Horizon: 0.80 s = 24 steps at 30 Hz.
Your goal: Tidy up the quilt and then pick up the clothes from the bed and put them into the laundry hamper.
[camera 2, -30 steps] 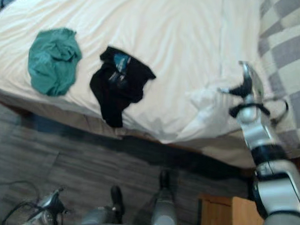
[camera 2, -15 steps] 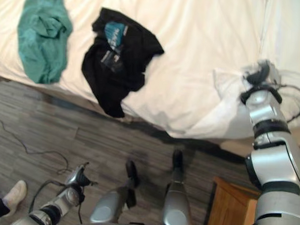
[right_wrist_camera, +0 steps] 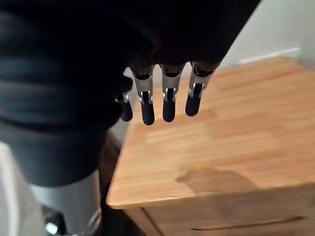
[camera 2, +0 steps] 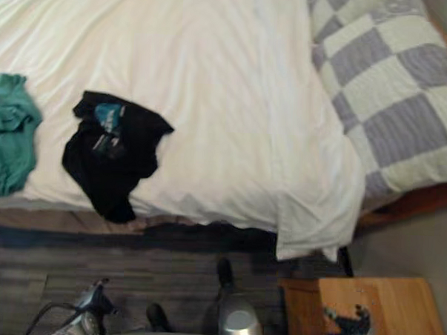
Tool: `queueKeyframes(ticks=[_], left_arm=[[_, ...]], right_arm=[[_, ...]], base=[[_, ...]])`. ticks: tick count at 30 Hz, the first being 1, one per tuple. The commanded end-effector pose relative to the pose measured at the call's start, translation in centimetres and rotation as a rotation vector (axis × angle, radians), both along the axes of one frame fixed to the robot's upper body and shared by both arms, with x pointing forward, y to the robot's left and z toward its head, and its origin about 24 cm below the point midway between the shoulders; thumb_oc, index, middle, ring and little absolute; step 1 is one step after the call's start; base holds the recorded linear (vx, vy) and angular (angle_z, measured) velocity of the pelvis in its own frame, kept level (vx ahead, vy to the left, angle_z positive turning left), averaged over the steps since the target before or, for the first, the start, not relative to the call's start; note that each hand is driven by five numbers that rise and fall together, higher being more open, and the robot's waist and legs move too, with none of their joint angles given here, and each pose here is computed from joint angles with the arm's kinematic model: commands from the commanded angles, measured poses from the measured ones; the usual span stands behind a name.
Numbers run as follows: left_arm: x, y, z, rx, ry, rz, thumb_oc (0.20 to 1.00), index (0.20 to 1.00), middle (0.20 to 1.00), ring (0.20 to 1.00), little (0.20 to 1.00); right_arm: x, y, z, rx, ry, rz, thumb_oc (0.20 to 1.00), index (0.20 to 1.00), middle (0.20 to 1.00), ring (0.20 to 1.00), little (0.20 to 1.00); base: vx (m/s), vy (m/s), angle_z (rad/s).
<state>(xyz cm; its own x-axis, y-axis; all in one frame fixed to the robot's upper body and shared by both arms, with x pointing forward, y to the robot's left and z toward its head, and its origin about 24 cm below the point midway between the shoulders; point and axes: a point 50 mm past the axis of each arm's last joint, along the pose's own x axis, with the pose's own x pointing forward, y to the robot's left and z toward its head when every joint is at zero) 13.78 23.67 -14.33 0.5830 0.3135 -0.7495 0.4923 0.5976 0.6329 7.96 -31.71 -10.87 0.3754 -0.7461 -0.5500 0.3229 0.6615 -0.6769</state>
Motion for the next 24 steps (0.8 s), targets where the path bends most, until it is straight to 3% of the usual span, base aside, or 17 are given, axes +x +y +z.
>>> queueKeyframes(ticks=[1, 2, 5, 6, 12, 17, 19, 20, 22, 23, 24], left_arm=[[0.8, 0.2, 0.3, 0.044, -0.011, -0.071, 1.000, 1.000, 1.000, 1.000, 1.000], [1.2, -0.3, 0.4, 0.044, -0.006, -0.128, 1.000, 1.000, 1.000, 1.000, 1.000], [2.2, -0.6, 0.6, 0.047, -0.016, -0.162, 1.000, 1.000, 1.000, 1.000, 1.000], [2.8, -0.4, 0.9, 0.053, -0.033, -0.160, 1.000, 1.000, 1.000, 1.000, 1.000], [4.7, -0.6, 1.8, 0.053, -0.103, -0.160, 1.000, 1.000, 1.000, 1.000, 1.000], [5.9, -1.0, 2.4, 0.043, -0.165, -0.141, 1.000, 1.000, 1.000, 1.000, 1.000], [6.1, -1.2, 2.4, 0.048, -0.166, -0.116, 1.000, 1.000, 1.000, 1.000, 1.000], [6.1, -1.2, 2.4, 0.048, -0.166, -0.116, 1.000, 1.000, 1.000, 1.000, 1.000], [5.6, -1.2, 2.0, 0.061, -0.138, -0.106, 1.000, 1.000, 1.000, 1.000, 1.000], [4.7, -1.3, 1.5, 0.063, -0.103, -0.088, 1.000, 1.000, 1.000, 1.000, 1.000], [4.6, -1.3, 1.5, 0.063, -0.103, -0.088, 1.000, 1.000, 1.000, 1.000, 1.000]], right_arm=[[7.8, -4.9, 7.2, -0.303, -0.243, 0.105, 1.000, 1.000, 1.000, 1.000, 1.000], [10.7, -6.1, 11.2, -0.423, -0.372, 0.139, 0.200, 0.200, 0.200, 0.200, 0.200], [15.8, -6.8, 18.9, -0.594, -0.596, 0.225, 0.200, 0.200, 0.200, 0.200, 0.200], [19.8, -5.5, 24.5, -0.667, -0.766, 0.290, 0.200, 0.200, 0.200, 0.200, 0.200], [24.0, -5.0, 27.3, -0.618, -0.801, 0.252, 0.200, 0.200, 0.200, 0.200, 0.200], [24.2, -6.0, 23.6, -0.461, -0.678, 0.080, 0.200, 0.200, 0.200, 0.200, 0.200], [21.4, -4.3, 14.5, -0.234, -0.457, 0.006, 0.200, 0.200, 0.200, 0.200, 0.200], [21.4, -4.3, 14.5, -0.233, -0.457, 0.006, 0.200, 0.200, 0.200, 0.200, 0.200], [18.2, -2.5, 9.0, -0.120, -0.322, -0.023, 0.200, 0.200, 0.200, 0.200, 0.200], [13.8, -0.7, 4.0, -0.021, -0.165, -0.044, 0.200, 0.200, 0.200, 0.200, 0.200], [13.8, -0.7, 4.0, -0.021, -0.164, -0.044, 0.200, 0.200, 0.200, 0.200, 0.200]], base=[[-0.05, 0.057, -0.09], [-0.09, 0.053, -0.14], [-0.11, 0.000, -0.21], [-0.13, -0.041, 0.17], [-0.10, -0.038, 0.34], [-0.06, -0.023, 0.21], [-0.03, -0.034, -0.02], [0.00, -0.001, 0.05], [0.04, 0.046, 0.16], [0.05, 0.067, 0.19], [0.08, 0.067, 0.18]])
